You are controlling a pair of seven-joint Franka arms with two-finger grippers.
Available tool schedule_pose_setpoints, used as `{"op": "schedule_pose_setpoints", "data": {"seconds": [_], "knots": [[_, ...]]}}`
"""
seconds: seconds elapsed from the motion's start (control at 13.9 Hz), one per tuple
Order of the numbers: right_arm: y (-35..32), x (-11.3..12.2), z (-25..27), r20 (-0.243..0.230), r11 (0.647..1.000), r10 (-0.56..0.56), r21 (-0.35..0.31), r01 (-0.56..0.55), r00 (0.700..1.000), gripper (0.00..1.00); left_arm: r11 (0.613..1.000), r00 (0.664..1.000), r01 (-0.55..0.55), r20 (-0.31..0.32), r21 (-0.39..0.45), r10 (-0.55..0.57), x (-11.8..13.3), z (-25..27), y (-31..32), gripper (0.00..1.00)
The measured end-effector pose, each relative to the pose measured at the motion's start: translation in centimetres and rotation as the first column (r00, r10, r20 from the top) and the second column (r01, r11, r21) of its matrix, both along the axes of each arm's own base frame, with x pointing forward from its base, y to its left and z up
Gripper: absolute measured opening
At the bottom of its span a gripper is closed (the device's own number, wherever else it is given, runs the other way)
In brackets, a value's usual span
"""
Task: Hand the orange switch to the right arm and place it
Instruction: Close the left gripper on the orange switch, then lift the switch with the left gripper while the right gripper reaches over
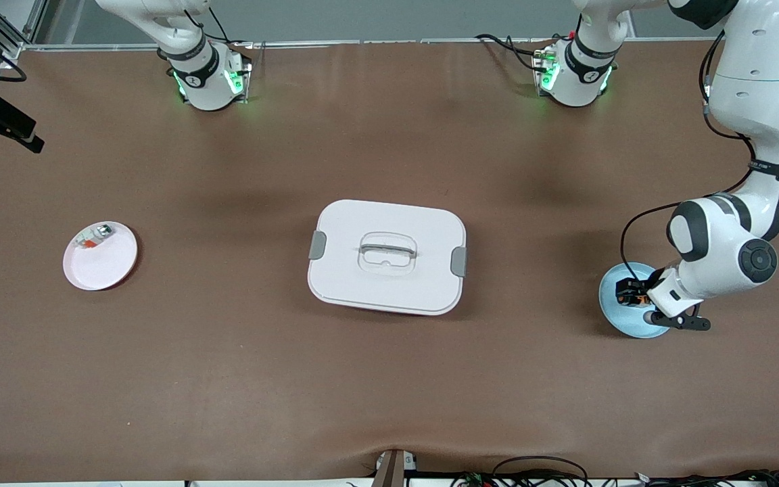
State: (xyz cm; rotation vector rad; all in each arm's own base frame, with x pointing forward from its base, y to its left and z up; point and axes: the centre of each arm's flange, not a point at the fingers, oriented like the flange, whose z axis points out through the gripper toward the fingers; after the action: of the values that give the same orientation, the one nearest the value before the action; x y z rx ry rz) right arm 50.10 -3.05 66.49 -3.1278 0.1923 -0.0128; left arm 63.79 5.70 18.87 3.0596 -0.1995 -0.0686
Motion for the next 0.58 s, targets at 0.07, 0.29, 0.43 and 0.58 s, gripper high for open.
{"op": "schedule_pose_setpoints", "data": {"seconds": [0.07,0.29,0.43,0.58], "knots": [[0.0,0.0,0.0,0.000,1.000,0.000,0.000,0.000,1.000,1.00,1.000,1.000,-0.006,0.003,0.001,0.006,0.1,0.1,0.0,0.72],[0.0,0.0,0.0,0.000,1.000,0.000,0.000,0.000,1.000,1.00,1.000,0.999,-0.027,0.029,0.003,0.027,0.8,1.6,0.1,0.72],[0.0,0.0,0.0,0.000,1.000,0.000,0.000,0.000,1.000,1.00,0.999,0.999,-0.040,0.035,0.002,0.040,1.0,3.7,0.1,0.72],[0.0,0.0,0.0,0.000,1.000,0.000,0.000,0.000,1.000,1.00,0.999,0.999,-0.044,0.022,-0.001,0.044,1.0,6.9,0.0,0.72]]}}
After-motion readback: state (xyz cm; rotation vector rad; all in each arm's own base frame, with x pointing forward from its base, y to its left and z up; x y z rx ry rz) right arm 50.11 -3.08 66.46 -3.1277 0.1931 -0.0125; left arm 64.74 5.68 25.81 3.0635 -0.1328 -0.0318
